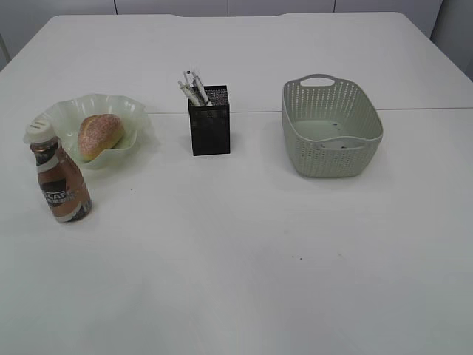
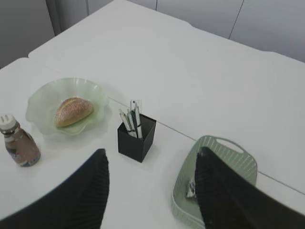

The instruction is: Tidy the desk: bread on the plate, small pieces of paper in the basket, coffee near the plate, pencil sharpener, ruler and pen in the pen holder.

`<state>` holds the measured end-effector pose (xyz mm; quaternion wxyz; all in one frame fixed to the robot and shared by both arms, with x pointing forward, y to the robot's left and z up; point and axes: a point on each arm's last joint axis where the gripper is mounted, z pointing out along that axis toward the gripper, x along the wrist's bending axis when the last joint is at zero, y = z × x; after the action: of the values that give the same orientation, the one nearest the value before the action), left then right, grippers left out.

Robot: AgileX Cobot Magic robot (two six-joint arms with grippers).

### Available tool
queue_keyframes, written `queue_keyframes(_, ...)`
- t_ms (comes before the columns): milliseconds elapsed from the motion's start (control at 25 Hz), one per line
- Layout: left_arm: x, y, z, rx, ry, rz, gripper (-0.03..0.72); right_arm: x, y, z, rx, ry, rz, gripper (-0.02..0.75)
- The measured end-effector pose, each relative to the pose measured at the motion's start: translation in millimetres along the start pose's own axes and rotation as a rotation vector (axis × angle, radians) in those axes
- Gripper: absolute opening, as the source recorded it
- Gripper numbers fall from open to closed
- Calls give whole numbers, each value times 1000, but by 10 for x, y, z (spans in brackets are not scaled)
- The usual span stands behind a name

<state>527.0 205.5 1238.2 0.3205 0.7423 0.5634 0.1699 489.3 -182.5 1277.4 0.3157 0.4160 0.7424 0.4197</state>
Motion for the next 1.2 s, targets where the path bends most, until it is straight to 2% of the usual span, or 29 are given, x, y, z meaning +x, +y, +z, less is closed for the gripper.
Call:
queue_keyframes(120,-46,-40,-265,-58,-7,27,500,-2,-34,-183,20,0,0,405)
queue_keyframes(360,-220,-190,-815,-175,-44,112,500,7,-188,-548,-14,-6,-1,393)
queue_keyframes(520,-316,-328,-1165,-251,-73,164,500,34,-447,-759,-16,-6,-1,393)
queue_keyframes(720,-306,-611,-1591,-350,-87,183,497,75,-842,-1093,-41,-9,-1,393)
queue_keyframes(880,-245,-982,-1667,-369,-85,207,496,102,-1114,-1404,-89,-15,0,393)
queue_keyframes(1080,-185,-1639,-1654,-449,-127,298,496,115,-1283,-1724,-158,-22,19,392)
queue_keyframes(1200,-134,-2027,-1616,-488,-142,303,496,122,-1364,-1797,-121,-16,65,392)
